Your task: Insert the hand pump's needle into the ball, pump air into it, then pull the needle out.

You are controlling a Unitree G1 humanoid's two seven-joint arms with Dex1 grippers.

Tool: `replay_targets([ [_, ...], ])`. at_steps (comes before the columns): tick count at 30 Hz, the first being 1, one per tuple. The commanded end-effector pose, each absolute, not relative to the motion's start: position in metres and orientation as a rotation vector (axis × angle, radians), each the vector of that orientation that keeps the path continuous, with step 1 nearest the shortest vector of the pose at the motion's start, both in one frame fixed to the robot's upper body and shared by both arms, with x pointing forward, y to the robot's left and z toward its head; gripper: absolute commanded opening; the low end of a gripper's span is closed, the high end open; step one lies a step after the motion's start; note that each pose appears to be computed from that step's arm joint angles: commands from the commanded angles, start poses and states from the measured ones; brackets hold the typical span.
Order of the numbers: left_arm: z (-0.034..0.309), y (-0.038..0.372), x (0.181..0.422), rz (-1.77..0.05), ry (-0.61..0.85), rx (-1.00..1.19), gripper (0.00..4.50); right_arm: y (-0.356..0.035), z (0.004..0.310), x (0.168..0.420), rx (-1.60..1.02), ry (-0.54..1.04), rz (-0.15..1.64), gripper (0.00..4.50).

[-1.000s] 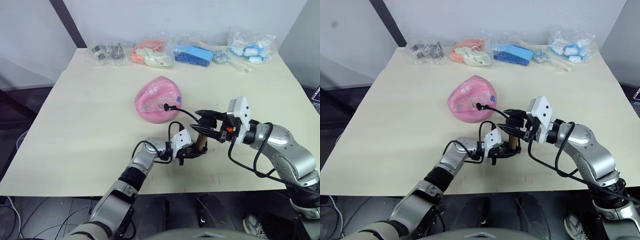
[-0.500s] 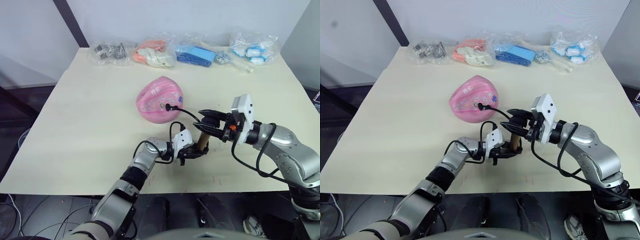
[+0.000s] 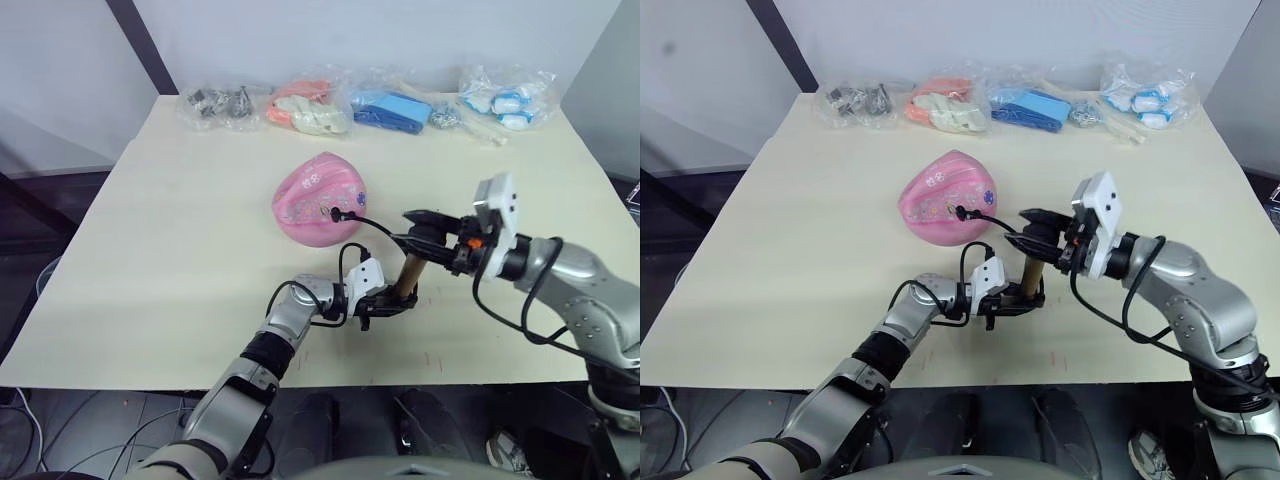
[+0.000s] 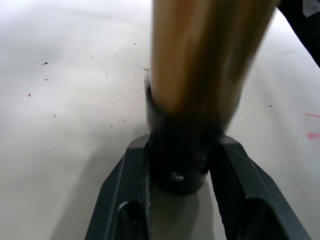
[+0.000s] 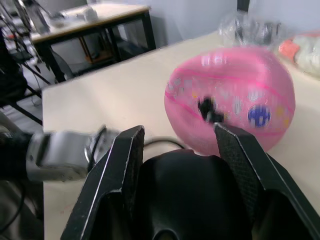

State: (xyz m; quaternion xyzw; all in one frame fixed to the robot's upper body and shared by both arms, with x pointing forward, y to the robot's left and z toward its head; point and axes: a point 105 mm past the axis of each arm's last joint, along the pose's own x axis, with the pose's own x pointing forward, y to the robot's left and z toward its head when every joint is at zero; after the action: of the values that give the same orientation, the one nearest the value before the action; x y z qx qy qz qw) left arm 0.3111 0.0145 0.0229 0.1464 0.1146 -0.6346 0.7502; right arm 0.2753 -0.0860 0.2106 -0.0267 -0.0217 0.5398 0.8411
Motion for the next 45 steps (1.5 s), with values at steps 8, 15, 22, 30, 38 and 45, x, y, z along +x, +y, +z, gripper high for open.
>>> replay_targets([
  [8, -0.005, 0.032, 0.307, -1.332, 0.38, 0.307, 1.12, -0.098, 0.277, 0.263, -0.102, -0.214, 1.151, 1.74],
  [15, -0.006, 0.032, 0.306, -1.335, 0.383, 0.307, 1.12, -0.106, 0.301, 0.263, -0.109, -0.248, 1.142, 1.74],
  [22, -0.008, 0.032, 0.307, -1.335, 0.388, 0.31, 1.12, -0.107, 0.32, 0.258, -0.078, -0.278, 1.155, 1.74],
  [30, -0.01, 0.033, 0.307, -1.331, 0.392, 0.31, 1.12, -0.106, 0.335, 0.255, -0.037, -0.302, 1.172, 1.74],
  [38, -0.011, 0.033, 0.306, -1.329, 0.394, 0.31, 1.12, -0.101, 0.316, 0.256, -0.022, -0.234, 1.186, 1.74],
  [45, -0.009, 0.033, 0.308, -1.325, 0.381, 0.311, 1.12, -0.095, 0.237, 0.267, -0.063, -0.04, 1.143, 1.74],
])
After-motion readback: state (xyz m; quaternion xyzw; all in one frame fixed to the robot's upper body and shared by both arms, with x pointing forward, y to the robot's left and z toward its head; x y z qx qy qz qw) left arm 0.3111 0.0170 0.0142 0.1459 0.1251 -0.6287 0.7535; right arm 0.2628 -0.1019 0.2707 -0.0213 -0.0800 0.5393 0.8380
